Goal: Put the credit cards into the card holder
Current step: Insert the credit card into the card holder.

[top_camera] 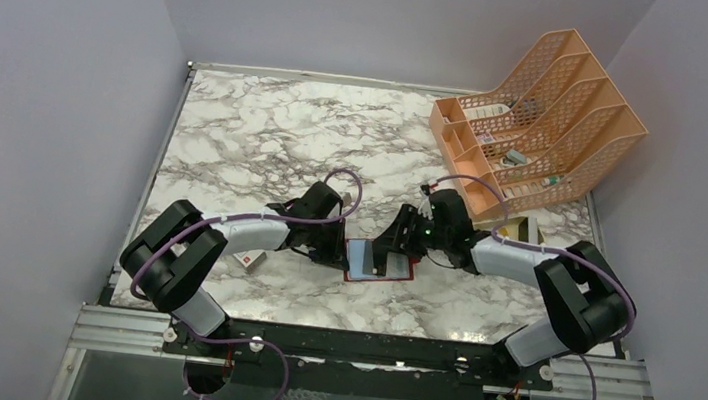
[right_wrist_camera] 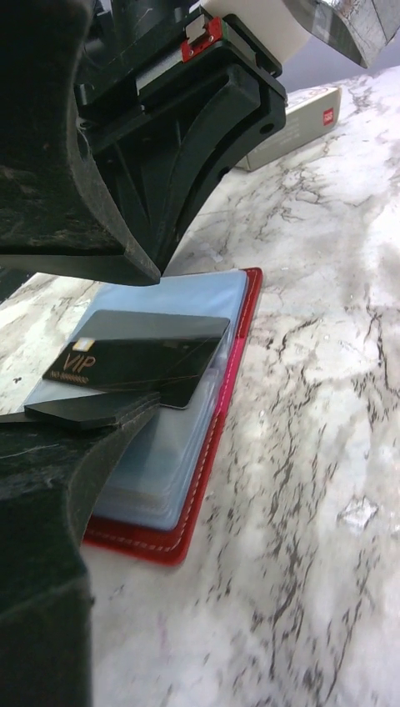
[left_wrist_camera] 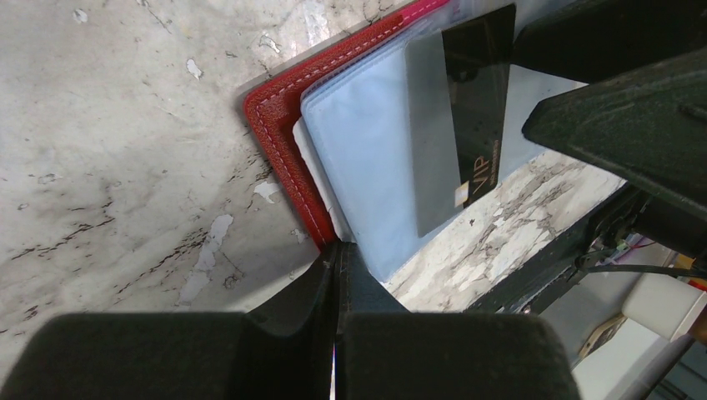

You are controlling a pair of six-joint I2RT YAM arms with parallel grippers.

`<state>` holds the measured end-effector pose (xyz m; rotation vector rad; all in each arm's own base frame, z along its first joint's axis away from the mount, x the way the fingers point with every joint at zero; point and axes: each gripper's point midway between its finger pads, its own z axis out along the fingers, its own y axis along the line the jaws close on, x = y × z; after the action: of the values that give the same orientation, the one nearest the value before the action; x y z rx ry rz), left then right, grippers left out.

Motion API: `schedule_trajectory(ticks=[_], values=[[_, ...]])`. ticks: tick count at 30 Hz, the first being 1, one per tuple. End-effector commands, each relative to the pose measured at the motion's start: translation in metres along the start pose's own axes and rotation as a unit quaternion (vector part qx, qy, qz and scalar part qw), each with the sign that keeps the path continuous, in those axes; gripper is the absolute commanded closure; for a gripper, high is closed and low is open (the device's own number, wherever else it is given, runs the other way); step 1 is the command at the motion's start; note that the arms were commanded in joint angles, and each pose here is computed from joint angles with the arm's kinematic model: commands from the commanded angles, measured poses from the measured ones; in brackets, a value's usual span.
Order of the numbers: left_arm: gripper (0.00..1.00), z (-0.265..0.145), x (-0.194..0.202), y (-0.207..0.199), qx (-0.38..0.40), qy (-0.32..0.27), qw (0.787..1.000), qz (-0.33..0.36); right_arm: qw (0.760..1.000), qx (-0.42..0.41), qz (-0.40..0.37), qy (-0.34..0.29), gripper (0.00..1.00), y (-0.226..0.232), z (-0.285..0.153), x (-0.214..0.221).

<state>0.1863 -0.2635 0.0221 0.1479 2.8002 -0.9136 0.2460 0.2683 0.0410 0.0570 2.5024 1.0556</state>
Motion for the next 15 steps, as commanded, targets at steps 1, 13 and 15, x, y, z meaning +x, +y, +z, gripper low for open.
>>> schedule_trajectory(ticks=[1,13,15], values=[[0.98,0.000,0.008,0.001,0.000,0.010,1.000,0.002,0.999,0.001,-0.019,0.031,0.49,-0.002,0.010,0.014],[0.98,0.000,0.006,-0.002,0.003,0.009,1.000,0.003,0.998,-0.037,-0.006,0.041,0.49,0.017,0.015,0.022],[0.98,0.000,0.006,-0.001,0.003,0.009,1.000,0.003,0.999,-0.033,-0.004,0.037,0.49,0.017,0.014,0.020]])
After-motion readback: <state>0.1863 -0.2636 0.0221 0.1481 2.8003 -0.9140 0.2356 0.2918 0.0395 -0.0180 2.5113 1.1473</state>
